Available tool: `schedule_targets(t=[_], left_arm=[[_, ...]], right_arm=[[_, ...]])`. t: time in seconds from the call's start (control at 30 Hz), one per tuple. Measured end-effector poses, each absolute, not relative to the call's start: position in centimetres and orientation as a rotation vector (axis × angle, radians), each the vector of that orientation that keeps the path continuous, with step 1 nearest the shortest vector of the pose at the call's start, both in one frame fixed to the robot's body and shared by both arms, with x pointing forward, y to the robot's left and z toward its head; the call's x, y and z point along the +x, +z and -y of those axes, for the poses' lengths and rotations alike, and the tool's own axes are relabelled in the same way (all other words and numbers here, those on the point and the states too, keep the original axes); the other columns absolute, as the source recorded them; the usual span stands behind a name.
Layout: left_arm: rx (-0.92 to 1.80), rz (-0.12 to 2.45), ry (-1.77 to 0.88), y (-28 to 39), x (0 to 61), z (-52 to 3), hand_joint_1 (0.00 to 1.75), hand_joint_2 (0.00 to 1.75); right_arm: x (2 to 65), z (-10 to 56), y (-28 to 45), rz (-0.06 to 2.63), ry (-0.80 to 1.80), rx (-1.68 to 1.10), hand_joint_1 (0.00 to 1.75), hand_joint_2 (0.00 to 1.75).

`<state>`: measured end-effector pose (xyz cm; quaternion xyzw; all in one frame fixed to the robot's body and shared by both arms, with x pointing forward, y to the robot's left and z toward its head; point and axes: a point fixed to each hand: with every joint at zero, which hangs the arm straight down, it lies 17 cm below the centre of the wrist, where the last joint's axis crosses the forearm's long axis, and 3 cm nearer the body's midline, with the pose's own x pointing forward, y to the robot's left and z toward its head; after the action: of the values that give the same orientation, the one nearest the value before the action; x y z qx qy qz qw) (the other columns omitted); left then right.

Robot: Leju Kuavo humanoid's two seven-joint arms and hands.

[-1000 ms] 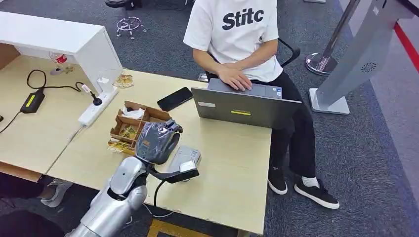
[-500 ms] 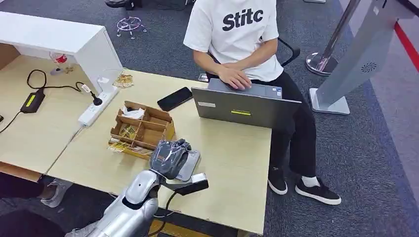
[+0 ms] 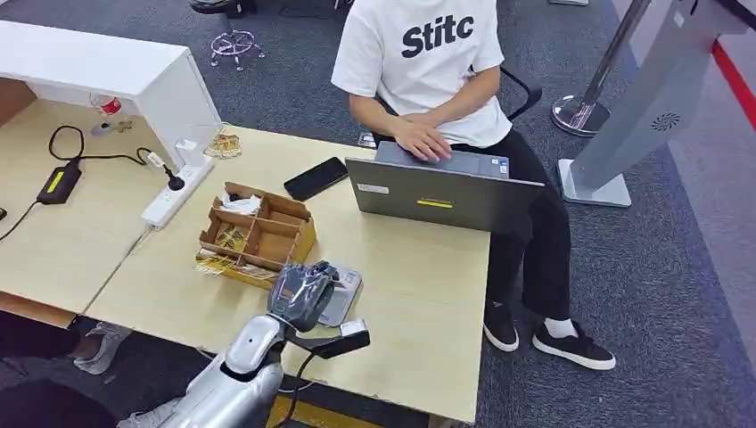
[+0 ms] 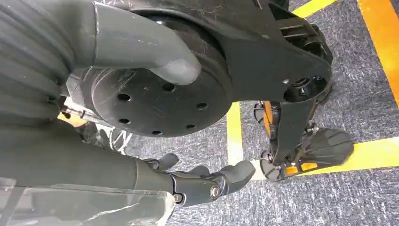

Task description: Pass the card to the sensor for recognition and then transmit it.

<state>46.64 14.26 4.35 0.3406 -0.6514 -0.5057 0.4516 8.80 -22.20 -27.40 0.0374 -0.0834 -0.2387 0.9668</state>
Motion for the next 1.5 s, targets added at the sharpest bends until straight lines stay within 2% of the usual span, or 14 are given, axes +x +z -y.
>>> schedule_targets(t=[0.23, 0.63, 0.97, 1.27, 1.3, 1.33, 1.37, 1.5], left_arm=[[0.953, 1.711, -1.177, 10.7, 49.9, -15.9, 1.75, 1.75], [1.169, 1.788, -0.989, 21.1, 53.9, -23.9, 1.75, 1.75], [1.269, 1.774, -0.917, 23.7, 54.0, -29.5, 1.75, 1.75], [1.29, 1.759, -0.913, 23.4, 53.7, -30.6, 1.75, 1.75], [1.293, 1.758, -0.916, 23.4, 53.7, -30.6, 0.28, 1.75], [1.294, 1.757, -0.918, 23.4, 53.7, -30.6, 0.28, 1.75], [1.294, 1.757, -0.92, 23.3, 53.7, -30.6, 0.0, 1.75], [1.294, 1.751, -0.932, 22.9, 53.5, -30.4, 0.0, 1.75]], right_arm=[[8.8, 22.2, -27.4, 0.169, -0.476, 0.077, 0.0, 1.75], [8.7, 22.2, -27.4, 0.169, -0.474, 0.074, 0.0, 1.75], [8.7, 22.3, -27.4, 0.167, -0.478, 0.073, 0.0, 1.75], [8.7, 22.3, -27.4, 0.167, -0.472, 0.073, 0.0, 1.75], [8.7, 22.2, -27.4, 0.168, -0.47, 0.073, 0.0, 1.75], [8.7, 22.2, -27.4, 0.168, -0.47, 0.073, 0.0, 1.75], [8.7, 22.2, -27.4, 0.168, -0.47, 0.073, 0.0, 1.75], [8.7, 22.3, -27.4, 0.168, -0.47, 0.072, 0.0, 1.75]])
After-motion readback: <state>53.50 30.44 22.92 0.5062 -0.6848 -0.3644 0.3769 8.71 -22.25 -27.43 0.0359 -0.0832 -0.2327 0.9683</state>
